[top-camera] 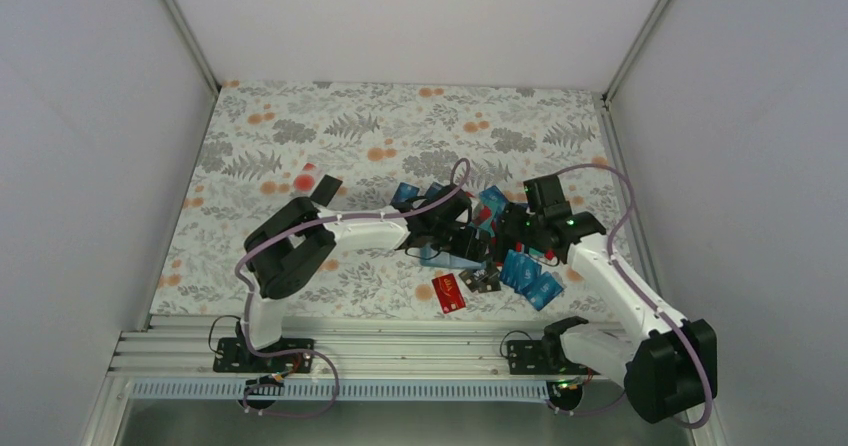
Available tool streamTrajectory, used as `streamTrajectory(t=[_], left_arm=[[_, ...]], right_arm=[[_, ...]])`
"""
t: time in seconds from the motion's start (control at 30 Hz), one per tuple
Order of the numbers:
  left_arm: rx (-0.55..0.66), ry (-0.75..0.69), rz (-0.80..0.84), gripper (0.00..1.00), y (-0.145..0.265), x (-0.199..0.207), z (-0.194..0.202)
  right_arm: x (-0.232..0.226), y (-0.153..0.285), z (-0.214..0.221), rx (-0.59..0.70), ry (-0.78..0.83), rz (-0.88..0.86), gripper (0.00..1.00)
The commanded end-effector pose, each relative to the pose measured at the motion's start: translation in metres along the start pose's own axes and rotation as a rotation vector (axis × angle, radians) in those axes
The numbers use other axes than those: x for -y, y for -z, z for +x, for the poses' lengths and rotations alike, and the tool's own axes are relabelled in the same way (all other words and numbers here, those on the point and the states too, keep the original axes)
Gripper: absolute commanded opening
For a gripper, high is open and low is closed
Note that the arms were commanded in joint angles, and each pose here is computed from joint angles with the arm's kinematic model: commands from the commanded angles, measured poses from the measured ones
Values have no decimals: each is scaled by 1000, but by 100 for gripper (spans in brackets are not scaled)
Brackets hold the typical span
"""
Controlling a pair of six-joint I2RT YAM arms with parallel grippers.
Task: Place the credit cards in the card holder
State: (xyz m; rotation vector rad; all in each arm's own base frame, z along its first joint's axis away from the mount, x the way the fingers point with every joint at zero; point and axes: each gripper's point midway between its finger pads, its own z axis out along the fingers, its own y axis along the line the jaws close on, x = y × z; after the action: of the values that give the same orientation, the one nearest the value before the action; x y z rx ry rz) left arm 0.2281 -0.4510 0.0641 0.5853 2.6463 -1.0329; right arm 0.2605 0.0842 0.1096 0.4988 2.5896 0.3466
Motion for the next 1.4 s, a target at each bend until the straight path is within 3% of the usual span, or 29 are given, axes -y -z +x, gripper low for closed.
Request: streamTrajectory(t=[0.0, 0.03, 0.1, 0.4, 0.67, 0.8, 1.07, 1.37], left_arm=[[71, -105, 121, 97, 26, 41, -24], [77, -111, 131, 97, 30, 44, -26], [91, -127, 147, 98, 40, 49, -30], [171, -173, 48, 100, 85, 33, -38], [198, -113, -53, 97, 93, -15, -27], [195, -125, -59, 94, 94, -20, -21], [183, -167, -20, 88, 92, -7, -24], [175, -219, 30, 84, 83, 3, -22]], right_arm=[[-1, 22, -17, 55, -42, 11, 92], [0, 24, -18, 55, -47, 14, 98], [2, 28, -18, 54, -61, 23, 100], [11, 11, 11, -64, -75, 26, 100], [10, -17, 37, -189, -86, -13, 98], [10, -26, 42, -221, -86, -12, 95], [30, -39, 39, -247, -71, 137, 95], [57, -25, 46, -297, -210, 308, 100]])
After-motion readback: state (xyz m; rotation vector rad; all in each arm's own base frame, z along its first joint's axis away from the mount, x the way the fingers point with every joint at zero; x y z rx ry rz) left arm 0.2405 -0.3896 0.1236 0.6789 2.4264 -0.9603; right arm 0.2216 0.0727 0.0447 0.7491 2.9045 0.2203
